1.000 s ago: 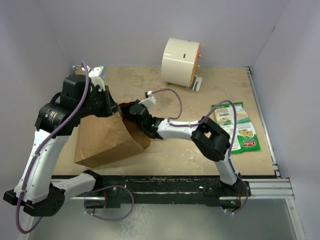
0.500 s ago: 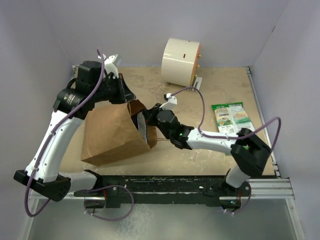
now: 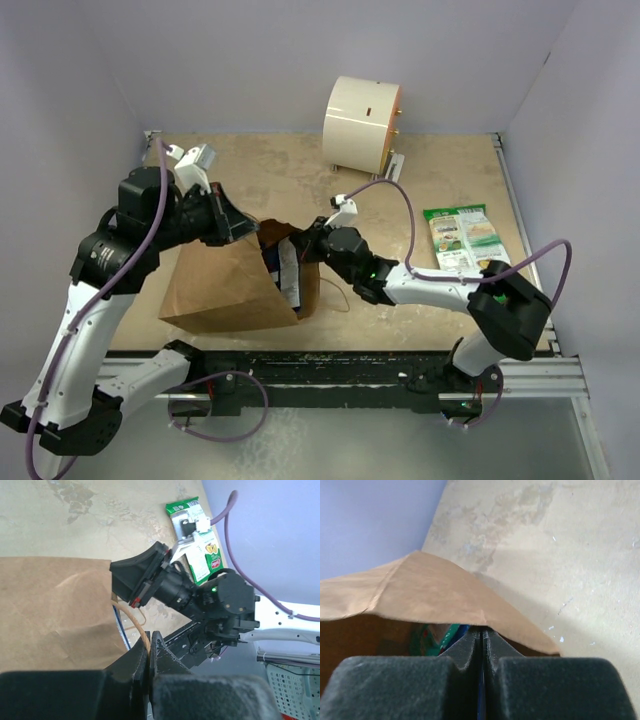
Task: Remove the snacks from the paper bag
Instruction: Take out the snack from the paper bag.
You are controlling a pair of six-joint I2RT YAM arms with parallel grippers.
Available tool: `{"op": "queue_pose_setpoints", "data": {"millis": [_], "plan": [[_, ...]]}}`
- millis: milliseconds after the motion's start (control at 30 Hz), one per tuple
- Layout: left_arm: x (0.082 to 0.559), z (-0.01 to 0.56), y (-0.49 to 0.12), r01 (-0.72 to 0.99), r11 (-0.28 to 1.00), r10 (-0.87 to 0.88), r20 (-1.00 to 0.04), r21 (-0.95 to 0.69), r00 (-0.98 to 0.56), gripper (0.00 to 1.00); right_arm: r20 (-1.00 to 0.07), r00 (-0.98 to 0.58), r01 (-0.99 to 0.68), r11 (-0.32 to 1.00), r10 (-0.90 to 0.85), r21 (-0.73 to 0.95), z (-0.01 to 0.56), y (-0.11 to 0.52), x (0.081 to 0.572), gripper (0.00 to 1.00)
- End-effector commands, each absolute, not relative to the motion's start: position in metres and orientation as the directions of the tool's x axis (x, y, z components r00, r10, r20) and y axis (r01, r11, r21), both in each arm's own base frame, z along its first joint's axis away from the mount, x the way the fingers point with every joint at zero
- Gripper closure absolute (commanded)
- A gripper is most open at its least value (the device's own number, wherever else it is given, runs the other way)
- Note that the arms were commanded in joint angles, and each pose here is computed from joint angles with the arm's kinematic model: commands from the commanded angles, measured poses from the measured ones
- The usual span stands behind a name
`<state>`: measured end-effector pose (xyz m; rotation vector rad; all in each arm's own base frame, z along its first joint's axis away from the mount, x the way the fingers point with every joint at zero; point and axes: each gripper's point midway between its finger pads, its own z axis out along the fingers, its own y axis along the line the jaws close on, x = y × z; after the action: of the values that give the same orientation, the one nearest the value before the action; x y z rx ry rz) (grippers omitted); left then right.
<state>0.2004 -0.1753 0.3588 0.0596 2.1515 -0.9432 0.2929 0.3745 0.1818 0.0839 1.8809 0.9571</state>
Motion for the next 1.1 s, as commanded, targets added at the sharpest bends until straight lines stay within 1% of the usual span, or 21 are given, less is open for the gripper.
{"op": "queue_pose_setpoints", "data": {"millis": [0, 133, 300, 367, 600, 733, 867, 967, 1067], "plan": [[0.207, 0.387, -0.181, 0.359, 0.682, -0.307, -0.695, -0.637, -0.65, 1.0, -0.704, -0.557, -0.32, 0.668, 0.441, 0.672, 0.168, 0.381, 0.291, 0.95], [0.207, 0.39, -0.177, 0.35, 0.696, -0.311, -0.702, -0.627, -0.64, 1.0, -0.681, -0.615, -0.299, 0.682, 0.398, 0.668, 0.156, 0.381, 0.287, 0.84], [0.207, 0.389, -0.174, 0.345, 0.715, -0.296, -0.71, -0.608, -0.639, 1.0, -0.607, -0.717, -0.262, 0.674, 0.343, 0.691, 0.145, 0.378, 0.262, 0.67], [0.209, 0.39, -0.174, 0.347, 0.716, -0.294, -0.713, -0.605, -0.637, 1.0, -0.605, -0.722, -0.263, 0.675, 0.335, 0.689, 0.146, 0.376, 0.258, 0.61], [0.209, 0.392, -0.178, 0.366, 0.712, -0.269, -0.714, -0.6, -0.646, 1.0, -0.491, -0.799, -0.212, 0.6, 0.348, 0.771, 0.138, 0.379, 0.23, 0.47], [0.21, 0.39, -0.179, 0.367, 0.71, -0.265, -0.71, -0.601, -0.652, 1.0, -0.436, -0.829, -0.165, 0.59, 0.351, 0.79, 0.13, 0.386, 0.217, 0.46], [0.211, 0.388, -0.18, 0.364, 0.708, -0.264, -0.705, -0.605, -0.658, 1.0, -0.402, -0.852, -0.16, 0.565, 0.334, 0.809, 0.121, 0.398, 0.203, 0.47], [0.212, 0.384, -0.18, 0.352, 0.711, -0.268, -0.698, -0.608, -0.664, 1.0, -0.392, -0.866, -0.168, 0.556, 0.311, 0.814, 0.121, 0.408, 0.199, 0.52], [0.21, 0.381, -0.178, 0.339, 0.713, -0.277, -0.691, -0.613, -0.667, 1.0, -0.375, -0.869, -0.131, 0.581, 0.323, 0.803, 0.114, 0.406, 0.201, 0.63]]}}
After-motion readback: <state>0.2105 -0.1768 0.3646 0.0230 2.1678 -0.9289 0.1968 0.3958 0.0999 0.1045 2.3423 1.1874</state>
